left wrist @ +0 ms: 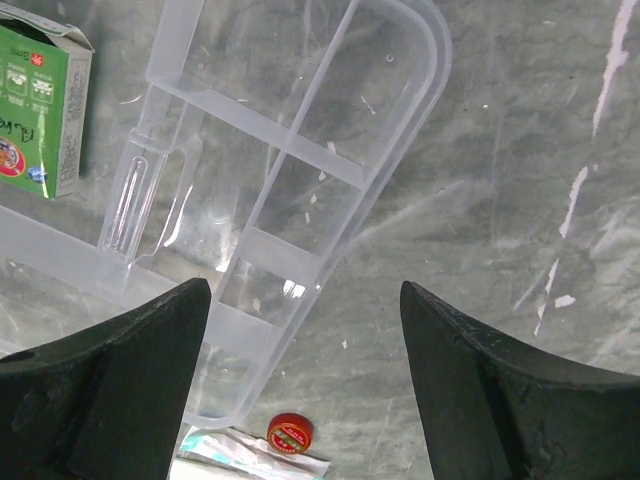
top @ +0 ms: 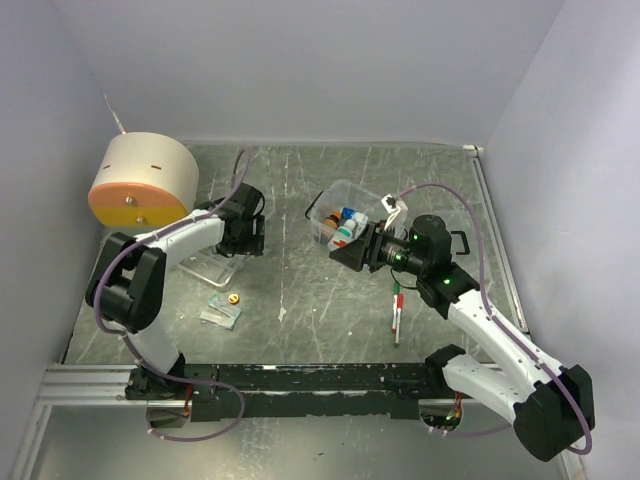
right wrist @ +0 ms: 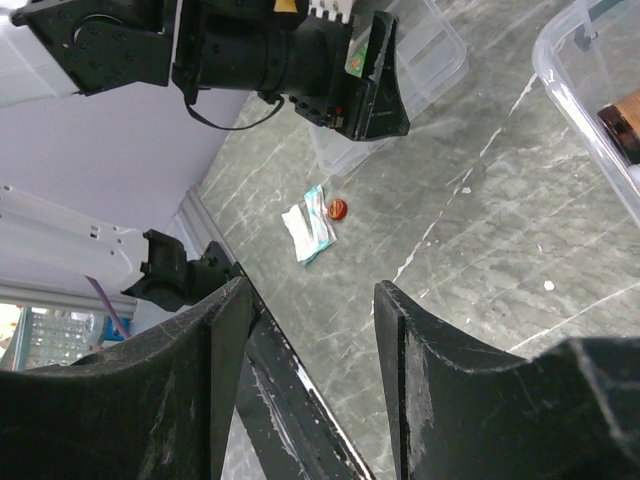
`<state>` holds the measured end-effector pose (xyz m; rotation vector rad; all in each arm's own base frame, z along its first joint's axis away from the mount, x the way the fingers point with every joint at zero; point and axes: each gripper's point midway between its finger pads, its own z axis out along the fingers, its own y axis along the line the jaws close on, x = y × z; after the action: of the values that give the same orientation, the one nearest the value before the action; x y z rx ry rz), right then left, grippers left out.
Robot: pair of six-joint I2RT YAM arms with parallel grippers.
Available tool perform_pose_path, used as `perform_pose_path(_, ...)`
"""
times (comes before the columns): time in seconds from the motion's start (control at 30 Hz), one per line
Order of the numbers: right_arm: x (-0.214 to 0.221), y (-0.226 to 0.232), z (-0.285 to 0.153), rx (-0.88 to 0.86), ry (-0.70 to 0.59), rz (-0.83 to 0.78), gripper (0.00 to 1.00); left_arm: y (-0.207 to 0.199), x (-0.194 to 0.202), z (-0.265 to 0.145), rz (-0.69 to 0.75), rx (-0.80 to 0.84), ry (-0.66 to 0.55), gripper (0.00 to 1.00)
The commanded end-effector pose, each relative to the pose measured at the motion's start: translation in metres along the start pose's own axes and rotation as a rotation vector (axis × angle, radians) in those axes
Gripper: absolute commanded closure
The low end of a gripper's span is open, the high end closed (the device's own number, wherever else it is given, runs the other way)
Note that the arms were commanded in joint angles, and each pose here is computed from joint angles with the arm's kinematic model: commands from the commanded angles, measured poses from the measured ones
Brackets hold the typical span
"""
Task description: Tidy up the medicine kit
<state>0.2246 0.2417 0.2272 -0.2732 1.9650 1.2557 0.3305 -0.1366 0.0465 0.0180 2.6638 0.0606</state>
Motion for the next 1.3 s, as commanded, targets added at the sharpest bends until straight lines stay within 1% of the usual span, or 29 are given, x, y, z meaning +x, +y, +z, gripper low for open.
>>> perform_pose_path(0.0,-0.001,0.002,0.000,-0.006,-0.019,-0.008,0.47,0.000,0.002,0.014,-0.026,-0.021,0.005,0.14)
perform_pose_path(0.17,-0.001,0.001,0.000,0.003,-0.018,-0.007,0.47,-0.014,-0.004,0.014,-0.033,0.035,-0.018,0.20)
perform_pose_path(0.23,-0.001,0.000,0.000,0.008,-0.020,-0.006,0.47,-0.021,-0.008,0.016,-0.033,0.057,-0.017,0.27)
perform_pose_path(0.37,0.000,-0.002,0.002,0.013,-0.013,-0.002,0.48,-0.041,-0.015,0.013,-0.020,0.078,-0.021,0.33)
perform_pose_path(0.6,-0.001,-0.004,0.002,0.026,-0.023,0.001,0.47,-0.089,-0.006,0.013,0.051,0.124,0.005,0.38)
perform_pose_path(0.73,-0.001,-0.005,0.001,0.034,-0.027,0.004,0.47,-0.109,0.002,0.008,0.069,0.139,0.013,0.35)
perform_pose_path(0.9,-0.004,-0.007,0.000,0.059,-0.036,-0.003,0.48,-0.113,0.004,-0.003,0.064,0.158,0.016,0.21)
perform_pose_path(1.07,-0.011,-0.009,-0.003,0.095,-0.062,-0.021,0.48,-0.112,-0.009,-0.040,0.127,0.217,-0.014,0.13)
perform_pose_path(1.17,-0.009,-0.005,-0.001,0.098,-0.058,-0.031,0.48,-0.101,-0.019,-0.069,0.118,0.223,-0.074,0.12)
perform_pose_path(1.27,-0.005,-0.002,0.005,0.122,-0.050,-0.046,0.48,-0.078,-0.025,-0.097,0.067,0.185,-0.156,0.16)
